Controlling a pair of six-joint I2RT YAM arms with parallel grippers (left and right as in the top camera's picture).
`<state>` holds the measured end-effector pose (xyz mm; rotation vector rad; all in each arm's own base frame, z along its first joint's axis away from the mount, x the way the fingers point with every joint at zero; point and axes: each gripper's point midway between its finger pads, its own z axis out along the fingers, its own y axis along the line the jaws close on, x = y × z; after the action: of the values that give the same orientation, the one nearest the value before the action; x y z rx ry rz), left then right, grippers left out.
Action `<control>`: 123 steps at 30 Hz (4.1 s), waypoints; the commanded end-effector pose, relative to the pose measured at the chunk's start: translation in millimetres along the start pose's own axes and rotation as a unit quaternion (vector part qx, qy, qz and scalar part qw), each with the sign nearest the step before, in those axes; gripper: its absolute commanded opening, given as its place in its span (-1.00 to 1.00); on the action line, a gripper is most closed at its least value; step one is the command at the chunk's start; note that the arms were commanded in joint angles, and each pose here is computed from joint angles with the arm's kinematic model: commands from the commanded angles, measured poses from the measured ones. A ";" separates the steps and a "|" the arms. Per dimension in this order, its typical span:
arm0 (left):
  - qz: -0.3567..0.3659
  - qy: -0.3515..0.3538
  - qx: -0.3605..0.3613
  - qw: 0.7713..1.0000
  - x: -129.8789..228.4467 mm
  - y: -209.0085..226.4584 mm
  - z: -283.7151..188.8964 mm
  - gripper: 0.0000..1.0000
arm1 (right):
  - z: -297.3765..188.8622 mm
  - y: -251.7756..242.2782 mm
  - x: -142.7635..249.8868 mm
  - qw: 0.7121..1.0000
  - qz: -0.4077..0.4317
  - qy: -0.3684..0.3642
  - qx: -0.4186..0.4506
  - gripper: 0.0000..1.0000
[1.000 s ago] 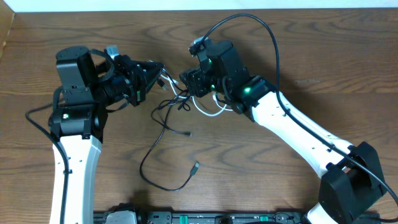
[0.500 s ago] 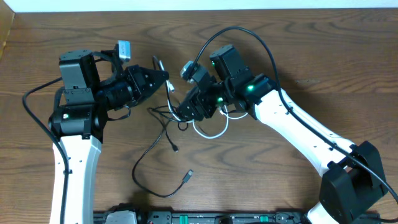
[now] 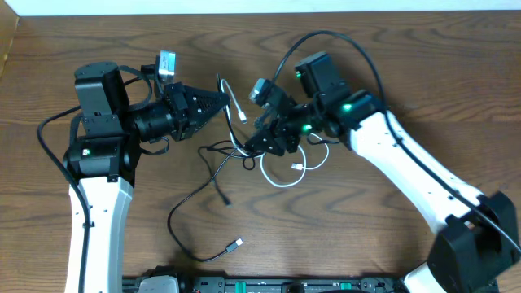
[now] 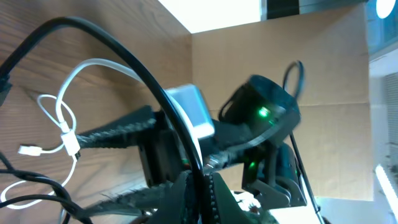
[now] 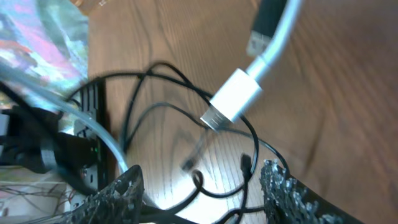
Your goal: Untangle cables
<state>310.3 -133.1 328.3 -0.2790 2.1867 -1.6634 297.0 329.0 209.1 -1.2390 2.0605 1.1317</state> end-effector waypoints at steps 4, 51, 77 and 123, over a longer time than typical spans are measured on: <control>-0.020 0.008 0.023 1.000 0.8 -19.2 -3.1 -0.85 | -12.6 35.1 -18.3 0.997 -0.060 -0.028 -0.041 0.12; -0.017 -0.012 0.027 0.999 -22.6 -9.5 -7.9 -0.69 | 1.2 -9.1 -11.5 1.000 -0.001 -0.016 0.024 -0.98; 0.047 0.025 -0.132 0.990 3.7 63.3 69.9 0.35 | -84.2 -80.9 12.8 0.862 0.452 -0.087 0.211 -0.98; -0.080 0.158 -0.016 0.984 25.8 84.7 188.2 -0.85 | -134.9 -102.0 36.7 0.841 0.471 -0.094 0.251 -0.98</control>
<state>363.7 -294.9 188.8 -0.2738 2.5254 -1.8522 363.9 192.3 206.8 0.1789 2.6359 0.9088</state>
